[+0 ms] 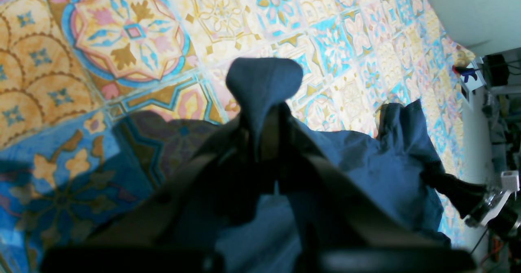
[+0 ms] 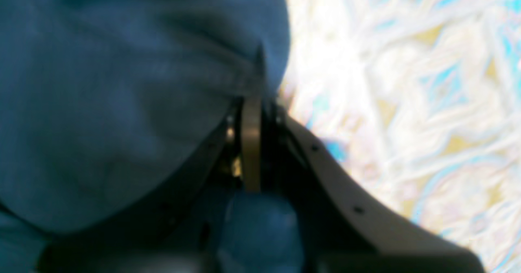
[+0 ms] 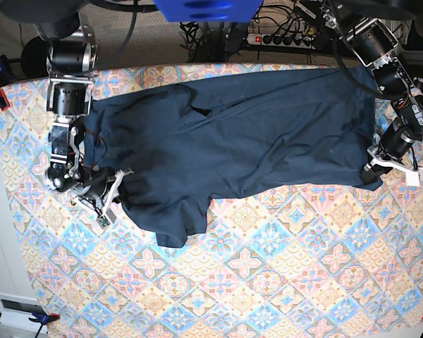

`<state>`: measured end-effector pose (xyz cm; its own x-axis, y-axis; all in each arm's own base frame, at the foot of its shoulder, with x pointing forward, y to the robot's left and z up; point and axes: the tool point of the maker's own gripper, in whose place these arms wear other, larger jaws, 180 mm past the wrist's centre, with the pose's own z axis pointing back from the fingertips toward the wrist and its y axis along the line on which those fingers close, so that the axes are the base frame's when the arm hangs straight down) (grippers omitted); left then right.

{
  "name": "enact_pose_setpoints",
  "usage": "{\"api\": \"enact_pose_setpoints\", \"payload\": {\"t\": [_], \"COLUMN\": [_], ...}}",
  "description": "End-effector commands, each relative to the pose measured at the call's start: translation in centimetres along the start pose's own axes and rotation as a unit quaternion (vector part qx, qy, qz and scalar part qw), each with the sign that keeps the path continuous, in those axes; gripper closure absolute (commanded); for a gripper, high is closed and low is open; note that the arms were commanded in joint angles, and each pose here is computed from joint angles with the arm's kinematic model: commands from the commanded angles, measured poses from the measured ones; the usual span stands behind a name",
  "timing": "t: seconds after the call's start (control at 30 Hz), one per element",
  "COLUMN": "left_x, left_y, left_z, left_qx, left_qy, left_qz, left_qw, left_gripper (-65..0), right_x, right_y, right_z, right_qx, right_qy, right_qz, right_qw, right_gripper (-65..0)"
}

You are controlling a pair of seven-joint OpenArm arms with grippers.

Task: Layout the t-shirt on the table in an organized manner, then fold the t-shirt properly
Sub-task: 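Lift the hem with both grippers and fold it over toward the collar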

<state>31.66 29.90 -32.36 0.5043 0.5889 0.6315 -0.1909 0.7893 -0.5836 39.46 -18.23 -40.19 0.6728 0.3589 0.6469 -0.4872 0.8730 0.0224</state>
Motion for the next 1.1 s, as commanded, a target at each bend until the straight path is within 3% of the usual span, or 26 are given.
{"api": "enact_pose_setpoints", "payload": {"t": [0.0,0.13,0.3,0.47,0.7,0.9,1.07], "left_x": [1.5,1.4,1.4,0.9,2.1,0.6,-0.9], "left_y": [-0.5,-0.9,-0.8,-0.1,3.2,4.5,5.4], "left_z": [0.5,0.8,1.7,2.6,5.6,6.5,7.0], "left_qx": [-0.008,-0.023,-0.036,-0.040,0.000,0.019,0.031], "left_qy": [-0.020,-0.024,-0.023,-0.016,-0.052,-0.034,-0.018], "left_qz": [-0.012,-0.004,0.004,0.011,0.035,0.039,0.043], "left_qw": [1.000,0.999,0.999,0.999,0.998,0.998,0.998], "left_gripper": [0.0,0.0,0.0,0.0,0.0,0.0,0.0], "right_x": [3.0,2.8,2.2,1.6,0.8,-0.8,-3.0], "right_y": [-1.7,-2.2,-2.1,-3.0,-2.5,-2.4,-2.6], "right_z": [1.5,2.3,3.6,5.9,8.5,10.5,11.8], "right_qx": [-0.020,-0.029,-0.018,-0.036,-0.031,-0.031,-0.045], "right_qy": [-0.040,-0.032,-0.052,-0.062,-0.077,-0.088,-0.069], "right_qz": [0.017,0.026,-0.016,-0.018,-0.002,-0.014,-0.025], "right_qw": [0.9989,0.9987,0.9984,0.9972,0.9966,0.9955,0.9963], "right_gripper": [-3.0,-2.9,-2.9,-2.7,-1.3,-1.3,-1.3]}}
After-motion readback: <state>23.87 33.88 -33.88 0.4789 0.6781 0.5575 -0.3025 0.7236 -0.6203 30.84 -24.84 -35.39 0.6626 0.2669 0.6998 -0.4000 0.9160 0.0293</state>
